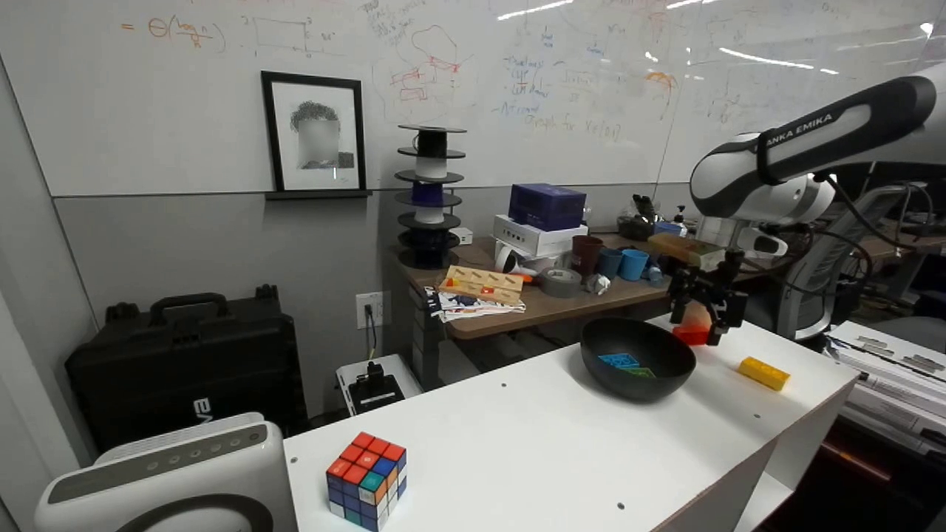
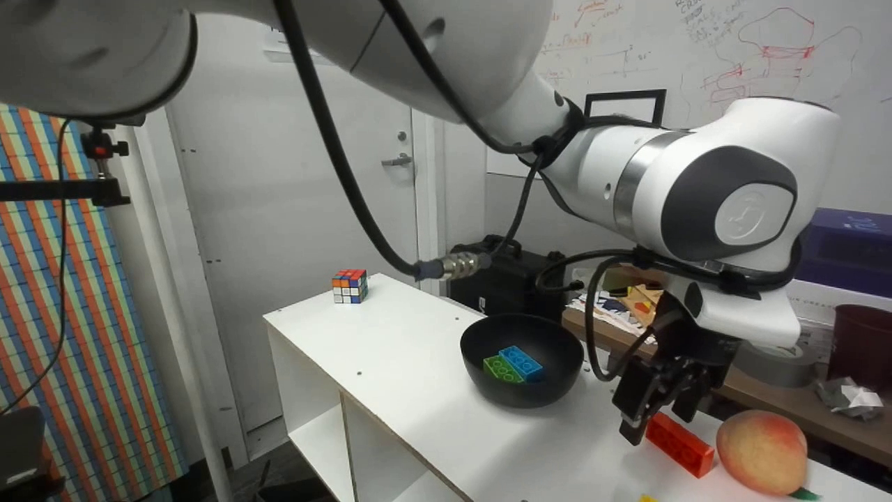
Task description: Put the green, blue, red and yellow building blocks inside the black bowl
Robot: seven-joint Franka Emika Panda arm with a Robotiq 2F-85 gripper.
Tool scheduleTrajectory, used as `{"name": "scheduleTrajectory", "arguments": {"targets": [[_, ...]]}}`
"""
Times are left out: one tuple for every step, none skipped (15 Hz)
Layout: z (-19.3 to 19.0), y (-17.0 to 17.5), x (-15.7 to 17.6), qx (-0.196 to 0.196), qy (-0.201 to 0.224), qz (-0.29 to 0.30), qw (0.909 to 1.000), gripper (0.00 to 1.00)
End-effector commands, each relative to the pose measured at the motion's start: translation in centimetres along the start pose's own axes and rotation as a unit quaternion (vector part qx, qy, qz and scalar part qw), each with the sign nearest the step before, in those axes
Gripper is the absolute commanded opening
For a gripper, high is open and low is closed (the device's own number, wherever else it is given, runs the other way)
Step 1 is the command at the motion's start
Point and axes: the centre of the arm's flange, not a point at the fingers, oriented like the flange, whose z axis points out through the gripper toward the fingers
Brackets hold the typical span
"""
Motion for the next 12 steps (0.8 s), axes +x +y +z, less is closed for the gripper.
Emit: {"name": "scheduleTrajectory", "arguments": {"targets": [[0.7, -3.9, -0.2, -0.003, 0.016, 0.007, 0.9998, 1.0], [0.8, -3.9, -0.4, -0.003, 0.023, 0.007, 0.9997, 1.0], [1.1, -4.1, -0.4, -0.001, 0.024, 0.007, 0.9997, 0.75], [0.9, -3.9, -0.6, 0.0, 0.026, 0.005, 0.9996, 0.74], [0.8, -3.6, -0.8, -0.001, 0.029, 0.007, 0.9996, 0.66], [0.8, -3.6, -0.8, 0.001, 0.03, 0.008, 0.9995, 0.58], [0.7, -3.6, -0.8, 0.001, 0.031, 0.009, 0.9995, 0.49], [0.4, -3.1, -1.0, 0.004, 0.039, 0.012, 0.9991, 0.42], [0.4, -3.0, -1.1, 0.006, 0.044, 0.013, 0.9989, 0.33], [0.5, -3.0, -1.1, 0.008, 0.044, 0.013, 0.9989, 0.27], [0.4, -2.7, -1.3, 0.009, 0.047, 0.014, 0.9987, 0.2], [0.3, -2.5, -1.5, 0.011, 0.049, 0.015, 0.9986, 0.11]]}}
